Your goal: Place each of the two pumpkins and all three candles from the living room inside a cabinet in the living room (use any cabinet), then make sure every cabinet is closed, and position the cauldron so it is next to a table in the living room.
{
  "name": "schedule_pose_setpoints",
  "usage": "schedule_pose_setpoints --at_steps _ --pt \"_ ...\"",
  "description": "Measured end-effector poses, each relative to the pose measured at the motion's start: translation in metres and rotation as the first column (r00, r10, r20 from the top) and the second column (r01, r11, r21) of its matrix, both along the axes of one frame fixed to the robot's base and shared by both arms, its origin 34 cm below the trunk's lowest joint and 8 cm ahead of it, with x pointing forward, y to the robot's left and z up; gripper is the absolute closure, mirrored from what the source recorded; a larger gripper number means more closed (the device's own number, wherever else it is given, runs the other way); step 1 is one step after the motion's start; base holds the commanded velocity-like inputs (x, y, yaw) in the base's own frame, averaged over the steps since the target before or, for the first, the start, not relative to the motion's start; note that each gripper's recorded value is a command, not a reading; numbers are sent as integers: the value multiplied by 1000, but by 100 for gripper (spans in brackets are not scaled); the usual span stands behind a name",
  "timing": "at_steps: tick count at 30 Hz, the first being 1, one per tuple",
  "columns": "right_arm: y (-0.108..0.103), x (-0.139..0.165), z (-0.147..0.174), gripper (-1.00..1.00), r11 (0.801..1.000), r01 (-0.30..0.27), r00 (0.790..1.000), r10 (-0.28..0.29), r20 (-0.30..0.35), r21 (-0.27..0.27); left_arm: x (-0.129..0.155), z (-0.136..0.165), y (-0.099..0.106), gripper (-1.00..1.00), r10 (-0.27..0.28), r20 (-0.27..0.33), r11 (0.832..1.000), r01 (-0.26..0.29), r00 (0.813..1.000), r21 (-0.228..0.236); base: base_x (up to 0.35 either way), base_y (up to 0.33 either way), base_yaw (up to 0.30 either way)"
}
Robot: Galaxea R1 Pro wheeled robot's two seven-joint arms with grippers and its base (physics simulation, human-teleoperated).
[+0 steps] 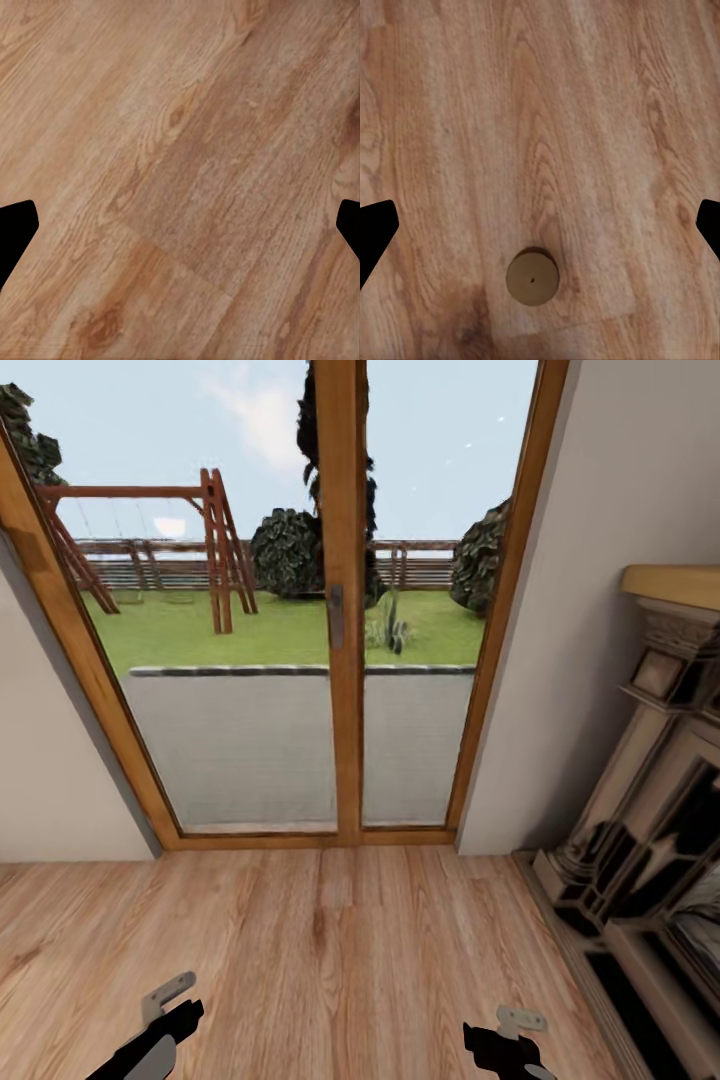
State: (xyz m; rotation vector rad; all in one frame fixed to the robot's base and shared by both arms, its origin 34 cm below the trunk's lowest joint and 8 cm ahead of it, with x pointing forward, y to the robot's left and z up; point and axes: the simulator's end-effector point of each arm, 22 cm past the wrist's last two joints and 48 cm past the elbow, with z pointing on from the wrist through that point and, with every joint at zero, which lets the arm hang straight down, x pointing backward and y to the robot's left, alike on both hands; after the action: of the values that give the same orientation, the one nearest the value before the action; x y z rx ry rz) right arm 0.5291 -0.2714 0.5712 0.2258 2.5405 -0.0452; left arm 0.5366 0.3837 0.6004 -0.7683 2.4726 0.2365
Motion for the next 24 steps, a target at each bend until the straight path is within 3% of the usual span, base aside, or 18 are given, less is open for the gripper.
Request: schedule_pose_setpoints --at_steps 11,24 --pt "-1 4 2 -100 1000 3 1000 -3 20 -2 0 0 0 -100 -3 1 1000 3 1000 4 10 4 0" --pt "-2 4 -17 -100 1000 4 1000 -4 19 -4 4 -18 0 -100 12 8 1000 -12 1000 -11 0 0 0"
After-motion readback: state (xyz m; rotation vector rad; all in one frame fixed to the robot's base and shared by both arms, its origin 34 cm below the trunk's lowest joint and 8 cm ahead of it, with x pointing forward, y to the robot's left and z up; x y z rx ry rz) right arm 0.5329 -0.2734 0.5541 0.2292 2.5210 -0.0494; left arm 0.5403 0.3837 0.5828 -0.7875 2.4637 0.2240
